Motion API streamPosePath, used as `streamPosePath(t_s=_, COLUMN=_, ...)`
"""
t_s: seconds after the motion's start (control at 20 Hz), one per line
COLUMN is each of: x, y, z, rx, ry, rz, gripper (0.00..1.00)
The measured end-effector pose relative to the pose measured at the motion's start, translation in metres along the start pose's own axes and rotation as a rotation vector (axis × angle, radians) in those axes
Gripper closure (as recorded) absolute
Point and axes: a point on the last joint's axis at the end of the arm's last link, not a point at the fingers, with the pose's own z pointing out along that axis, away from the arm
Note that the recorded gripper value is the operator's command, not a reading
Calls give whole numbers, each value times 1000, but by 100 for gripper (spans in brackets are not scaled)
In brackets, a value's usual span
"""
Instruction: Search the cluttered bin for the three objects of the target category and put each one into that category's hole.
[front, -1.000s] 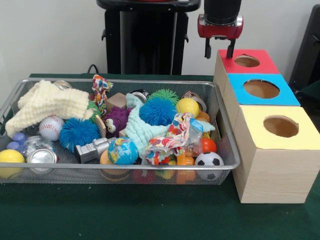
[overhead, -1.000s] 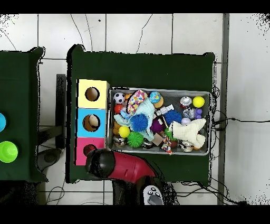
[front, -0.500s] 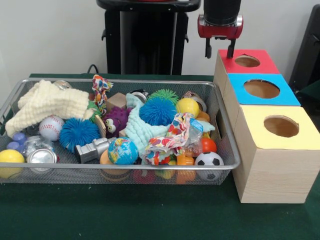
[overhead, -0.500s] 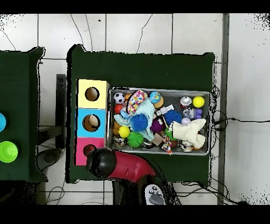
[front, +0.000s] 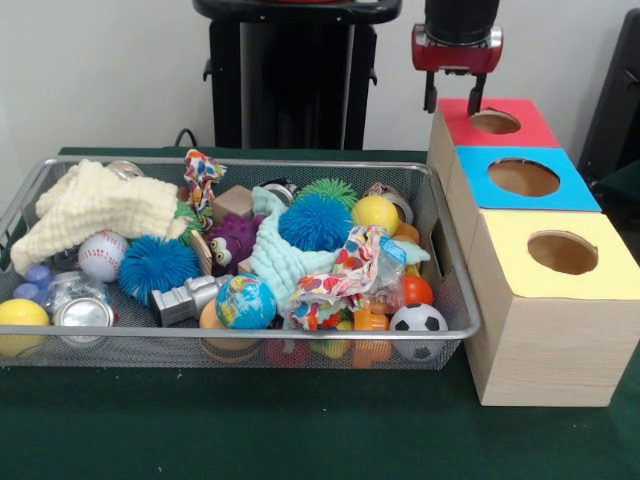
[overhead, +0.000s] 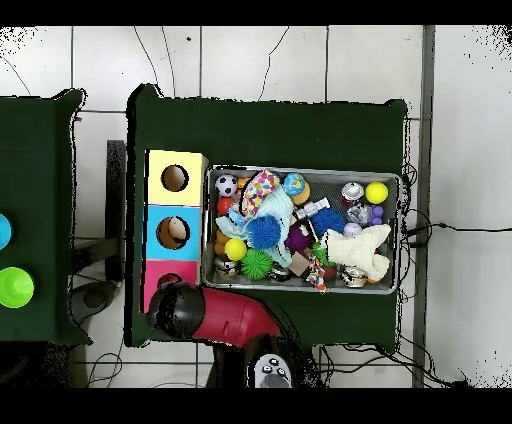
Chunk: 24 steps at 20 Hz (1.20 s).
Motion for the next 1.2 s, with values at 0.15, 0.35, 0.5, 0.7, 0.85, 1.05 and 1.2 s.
streamPosePath(t_s=0.15, x=1, y=14, z=-6, rx=-10, ry=18, rz=-8, gripper=0)
streamPosePath(t_s=0.35, x=5, y=29, z=-14, rx=-21, ry=59, rz=-18, gripper=0)
streamPosePath(t_s=0.5, x=6, y=35, z=-19, rx=-26, ry=77, rz=-26, gripper=0)
streamPosePath(t_s=0.7, x=1, y=42, z=-27, rx=-32, ry=70, rz=-27, gripper=0)
streamPosePath(t_s=0.85, x=-3, y=46, z=-29, rx=-33, ry=41, rz=-26, gripper=0)
streamPosePath(t_s=1.05, x=-10, y=47, z=-29, rx=-30, ry=-18, rz=-25, gripper=0)
streamPosePath(t_s=1.2, x=-17, y=47, z=-29, rx=-25, ry=-69, rz=-25, gripper=0)
